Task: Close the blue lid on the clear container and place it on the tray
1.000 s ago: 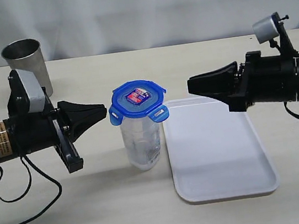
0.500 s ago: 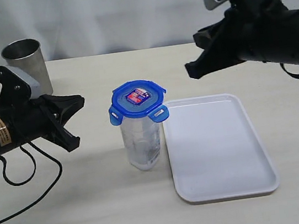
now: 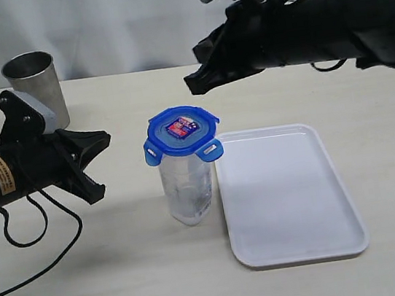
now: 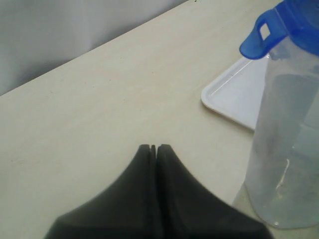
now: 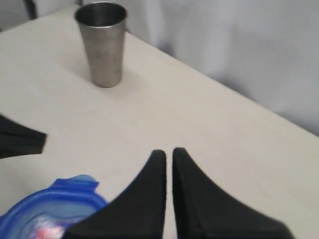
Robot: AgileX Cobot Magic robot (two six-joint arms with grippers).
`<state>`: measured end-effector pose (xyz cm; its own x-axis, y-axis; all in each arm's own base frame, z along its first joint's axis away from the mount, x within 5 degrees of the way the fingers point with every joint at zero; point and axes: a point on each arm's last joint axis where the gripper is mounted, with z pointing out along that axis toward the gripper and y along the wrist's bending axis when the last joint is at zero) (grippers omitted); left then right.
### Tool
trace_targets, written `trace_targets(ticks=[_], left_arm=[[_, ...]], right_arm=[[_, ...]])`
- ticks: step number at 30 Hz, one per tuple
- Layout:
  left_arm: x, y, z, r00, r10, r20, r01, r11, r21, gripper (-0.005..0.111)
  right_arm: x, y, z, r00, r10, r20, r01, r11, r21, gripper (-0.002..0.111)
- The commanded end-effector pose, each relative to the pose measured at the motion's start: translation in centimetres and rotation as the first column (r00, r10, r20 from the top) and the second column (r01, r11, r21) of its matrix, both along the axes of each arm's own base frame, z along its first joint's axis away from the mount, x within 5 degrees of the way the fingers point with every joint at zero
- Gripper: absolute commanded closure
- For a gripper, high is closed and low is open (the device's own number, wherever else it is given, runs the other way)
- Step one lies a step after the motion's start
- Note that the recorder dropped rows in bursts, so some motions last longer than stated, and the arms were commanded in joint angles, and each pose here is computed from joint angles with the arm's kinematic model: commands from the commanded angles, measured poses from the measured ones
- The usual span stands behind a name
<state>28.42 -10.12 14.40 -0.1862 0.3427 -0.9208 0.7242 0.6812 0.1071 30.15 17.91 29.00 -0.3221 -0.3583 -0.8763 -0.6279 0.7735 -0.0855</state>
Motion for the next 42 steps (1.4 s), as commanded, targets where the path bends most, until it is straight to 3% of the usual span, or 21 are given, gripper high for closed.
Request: trace_targets(ticks=[1, 7, 13, 16, 19, 21, 22, 23, 24, 27, 29, 31, 34, 35, 36, 38, 40, 42], left_arm=[[0.0, 0.1, 0.3, 1.000, 0.011, 0.009, -0.011, 1.000, -0.010, 0.107], [0.0, 0.1, 0.3, 1.000, 0.011, 0.008, -0.011, 1.000, -0.008, 0.107], [0.0, 0.1, 0.3, 1.000, 0.011, 0.008, -0.011, 1.000, -0.008, 0.107], [0.0, 0.1, 0.3, 1.000, 0.019, 0.008, -0.019, 1.000, -0.011, 0.107], [0.1, 0.2, 0.3, 1.000, 0.022, 0.018, -0.022, 1.000, -0.004, 0.107], [0.1, 0.1, 0.4, 1.000, 0.020, 0.022, -0.020, 1.000, -0.009, 0.107], [0.1, 0.1, 0.4, 1.000, 0.019, 0.024, -0.019, 1.000, -0.011, 0.107], [0.1, 0.1, 0.4, 1.000, 0.019, 0.025, -0.018, 1.000, -0.012, 0.107], [0.1, 0.1, 0.4, 1.000, 0.018, 0.026, -0.018, 1.000, -0.014, 0.107], [0.1, 0.1, 0.5, 0.999, 0.016, 0.030, -0.015, 1.000, -0.019, 0.107], [0.0, 0.1, 0.5, 0.999, 0.014, 0.031, -0.014, 1.000, -0.023, 0.107], [0.0, 0.0, 0.5, 0.999, 0.013, 0.030, -0.012, 1.000, -0.023, 0.107], [0.0, 0.0, 0.5, 1.000, 0.008, 0.023, -0.007, 1.000, -0.026, 0.107], [0.0, 0.0, 0.5, 1.000, 0.005, 0.023, -0.005, 1.000, -0.025, 0.107], [0.0, 0.0, 0.5, 1.000, 0.002, 0.022, -0.002, 1.000, -0.025, 0.107], [-0.1, 0.0, 0.5, 1.000, 0.001, 0.021, -0.001, 1.000, -0.028, 0.107], [-0.1, -0.1, 0.5, 1.000, -0.001, 0.021, 0.001, 1.000, -0.027, 0.107], [-0.1, -0.1, 0.5, 1.000, -0.002, 0.021, 0.003, 1.000, -0.027, 0.107]], right_arm=[[0.8, -1.2, 1.1, 0.991, -0.083, 0.102, 0.087, 0.996, -0.036, 0.104], [2.5, -4.8, 1.2, 0.971, -0.206, 0.119, 0.211, 0.977, -0.034, 0.104], [3.7, -10.2, 0.2, 0.902, -0.430, -0.040, 0.430, 0.903, -0.023, 0.104], [3.4, -9.7, 0.0, 0.926, -0.376, -0.002, 0.374, 0.920, -0.120, 0.104], [2.3, -7.2, -0.5, 0.987, -0.161, 0.025, 0.161, 0.937, -0.310, 0.104], [1.4, -5.8, -0.6, 1.000, -0.022, -0.009, 0.017, 0.935, -0.355, 0.104], [1.0, -5.2, 0.0, 0.999, -0.034, -0.037, 0.024, 0.973, -0.231, 0.104], [0.4, -4.7, 0.7, 0.999, 0.024, -0.028, -0.029, 0.981, -0.192, 0.104], [0.0, -4.4, 1.1, 0.996, 0.084, -0.022, -0.086, 0.980, -0.182, 0.104], [-1.9, -3.5, 3.0, 0.959, 0.284, -0.008, -0.284, 0.959, -0.008, 0.104], [-3.0, -3.5, 4.6, 0.897, 0.441, 0.036, -0.439, 0.876, 0.199, 0.104], [-3.3, -4.3, 6.0, 0.854, 0.514, 0.082, -0.497, 0.758, 0.423, 0.104], [-2.2, -6.0, 7.0, 0.861, 0.503, 0.077, -0.423, 0.623, 0.658, 0.104], [-1.7, -6.3, 7.2, 0.869, 0.492, 0.046, -0.386, 0.618, 0.685, 0.104], [-1.3, -6.4, 7.3, 0.876, 0.482, 0.008, -0.358, 0.639, 0.681, 0.104], [-0.2, -6.5, 7.4, 0.902, 0.419, -0.107, -0.281, 0.756, 0.591, 0.104], [0.5, -6.3, 7.3, 0.941, 0.295, -0.165, -0.218, 0.904, 0.368, 0.104], [1.0, -6.0, 7.3, 0.989, 0.100, -0.110, -0.093, 0.994, 0.065, 0.104]])
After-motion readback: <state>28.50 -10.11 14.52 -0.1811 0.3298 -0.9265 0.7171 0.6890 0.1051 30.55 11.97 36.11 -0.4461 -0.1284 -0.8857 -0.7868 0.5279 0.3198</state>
